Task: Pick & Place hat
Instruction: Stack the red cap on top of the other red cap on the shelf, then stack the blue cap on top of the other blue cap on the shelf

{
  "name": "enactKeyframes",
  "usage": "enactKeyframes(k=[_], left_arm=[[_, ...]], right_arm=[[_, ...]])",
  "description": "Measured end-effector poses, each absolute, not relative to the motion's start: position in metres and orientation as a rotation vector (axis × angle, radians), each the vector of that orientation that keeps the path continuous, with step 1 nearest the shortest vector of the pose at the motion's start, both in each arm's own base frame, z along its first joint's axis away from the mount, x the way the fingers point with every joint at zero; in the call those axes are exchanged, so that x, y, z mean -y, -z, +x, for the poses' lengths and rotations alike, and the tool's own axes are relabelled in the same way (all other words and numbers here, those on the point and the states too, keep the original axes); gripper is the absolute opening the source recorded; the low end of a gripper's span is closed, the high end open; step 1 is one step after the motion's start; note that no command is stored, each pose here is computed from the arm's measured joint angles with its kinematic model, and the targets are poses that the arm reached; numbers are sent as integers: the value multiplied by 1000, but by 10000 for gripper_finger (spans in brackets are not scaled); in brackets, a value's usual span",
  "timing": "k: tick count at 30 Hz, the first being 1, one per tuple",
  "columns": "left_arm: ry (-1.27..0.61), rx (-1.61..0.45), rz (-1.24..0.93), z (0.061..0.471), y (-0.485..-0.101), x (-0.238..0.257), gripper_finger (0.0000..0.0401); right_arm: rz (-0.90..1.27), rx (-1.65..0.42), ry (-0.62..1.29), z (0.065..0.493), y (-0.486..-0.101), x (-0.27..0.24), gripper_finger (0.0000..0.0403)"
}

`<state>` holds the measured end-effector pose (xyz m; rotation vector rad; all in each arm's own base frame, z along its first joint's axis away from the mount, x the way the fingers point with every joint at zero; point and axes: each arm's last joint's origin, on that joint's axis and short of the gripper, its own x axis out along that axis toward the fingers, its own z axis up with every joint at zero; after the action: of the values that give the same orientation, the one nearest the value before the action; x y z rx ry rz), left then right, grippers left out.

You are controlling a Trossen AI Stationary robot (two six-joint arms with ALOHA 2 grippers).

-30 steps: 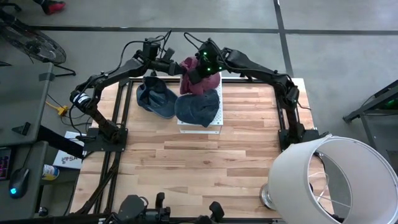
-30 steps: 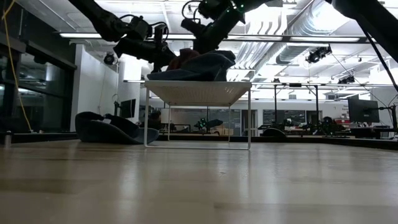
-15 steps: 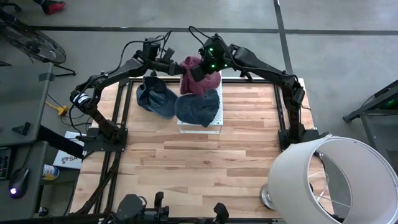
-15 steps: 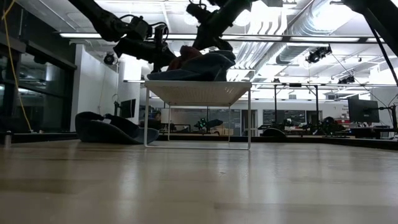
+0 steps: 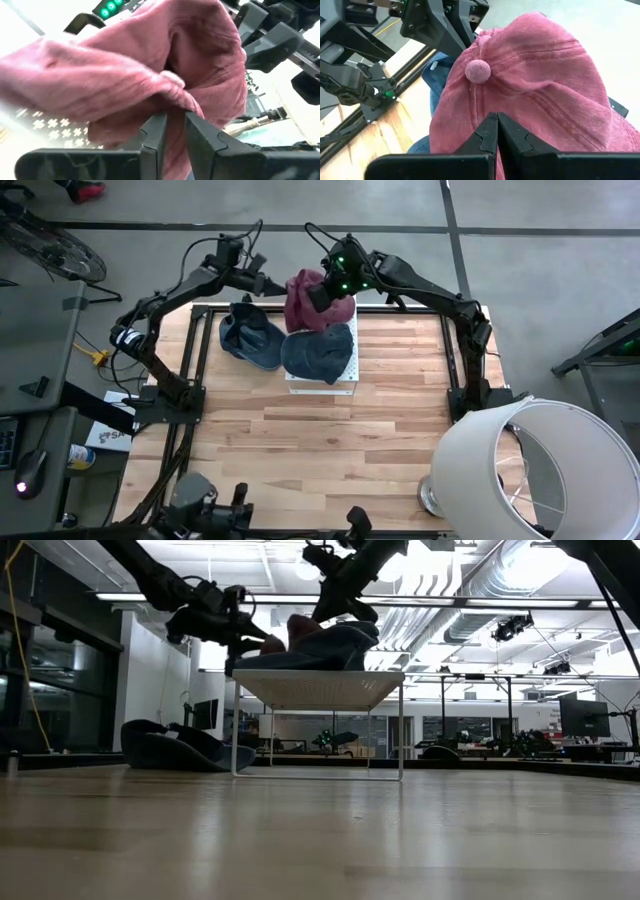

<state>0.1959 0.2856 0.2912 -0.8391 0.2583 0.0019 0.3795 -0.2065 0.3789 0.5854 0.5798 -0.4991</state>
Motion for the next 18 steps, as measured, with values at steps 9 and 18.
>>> enactKeyframes(k=[9,18], left_arm=[[-16,-279,-877,175,-285,-292,76],[-53,-286,-875,163,-284,-294,76]], right_arm=[[577,-577,498,379,-380,206,0],[557,-536,507,369,-394,206,0]])
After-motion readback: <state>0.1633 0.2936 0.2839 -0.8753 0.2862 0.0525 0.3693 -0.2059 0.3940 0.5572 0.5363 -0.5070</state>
